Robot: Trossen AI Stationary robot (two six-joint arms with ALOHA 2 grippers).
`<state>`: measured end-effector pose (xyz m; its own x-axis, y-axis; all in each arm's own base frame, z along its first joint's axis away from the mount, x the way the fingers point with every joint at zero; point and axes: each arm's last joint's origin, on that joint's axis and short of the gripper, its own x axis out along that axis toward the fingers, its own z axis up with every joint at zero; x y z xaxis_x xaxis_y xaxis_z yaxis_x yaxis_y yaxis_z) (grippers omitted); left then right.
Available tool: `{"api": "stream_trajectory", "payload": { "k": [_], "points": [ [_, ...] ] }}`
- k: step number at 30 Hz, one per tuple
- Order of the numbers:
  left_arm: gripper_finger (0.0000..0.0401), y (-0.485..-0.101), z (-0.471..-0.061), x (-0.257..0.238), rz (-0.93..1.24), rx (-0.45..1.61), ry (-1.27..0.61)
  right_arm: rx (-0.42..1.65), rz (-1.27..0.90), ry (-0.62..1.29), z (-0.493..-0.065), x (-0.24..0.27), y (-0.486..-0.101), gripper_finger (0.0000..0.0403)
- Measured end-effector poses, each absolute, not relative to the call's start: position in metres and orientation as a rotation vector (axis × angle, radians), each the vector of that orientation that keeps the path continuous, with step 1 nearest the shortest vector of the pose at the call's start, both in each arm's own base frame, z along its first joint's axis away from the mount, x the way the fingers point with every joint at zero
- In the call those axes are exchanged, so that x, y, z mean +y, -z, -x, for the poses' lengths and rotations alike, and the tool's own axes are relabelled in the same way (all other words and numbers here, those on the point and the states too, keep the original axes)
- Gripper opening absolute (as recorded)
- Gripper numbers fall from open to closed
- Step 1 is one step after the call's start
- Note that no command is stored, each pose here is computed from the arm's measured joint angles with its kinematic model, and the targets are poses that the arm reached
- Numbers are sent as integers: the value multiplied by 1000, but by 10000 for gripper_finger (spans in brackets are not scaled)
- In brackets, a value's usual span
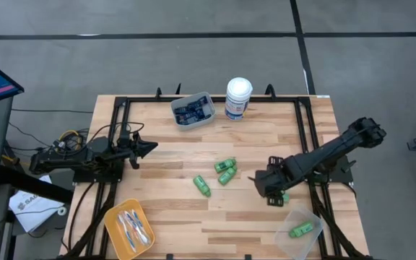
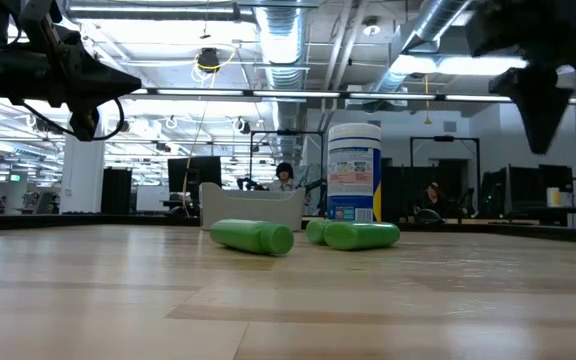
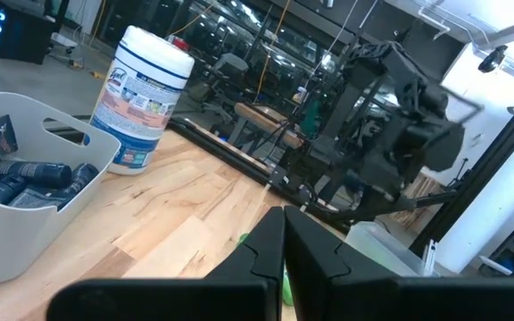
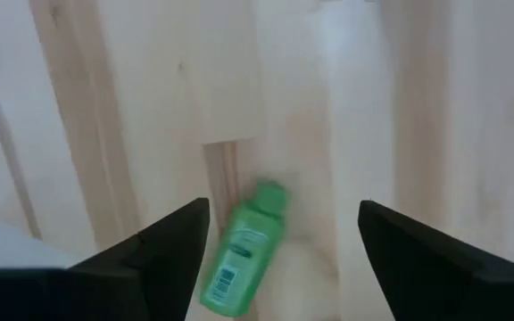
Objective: Pick & Place Travel size toiletries
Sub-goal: Put the green shampoo into the transparent bin
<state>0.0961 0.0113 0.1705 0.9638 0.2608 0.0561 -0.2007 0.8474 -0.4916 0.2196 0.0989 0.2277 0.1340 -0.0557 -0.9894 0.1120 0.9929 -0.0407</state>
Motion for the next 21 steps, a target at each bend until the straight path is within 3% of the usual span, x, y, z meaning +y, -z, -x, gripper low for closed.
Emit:
{"api": "stream_trajectory", "payload": {
  "k": [5, 10, 16, 21],
  "points": [
    [2, -170, -96, 11, 504, -123, -244, 1444, -66, 73, -209, 105, -195, 281],
    [2, -170, -96, 11, 504, -123, -243, 1511, -171, 211, -192, 96, -167, 281],
    [2, -170, -96, 11, 504, -123, -243, 1451, -176, 151, -187, 101, -173, 281],
    [2, -171, -96, 11, 504, -123, -243, 1416, -48, -8, -178, 110, -182, 281]
  ]
}}
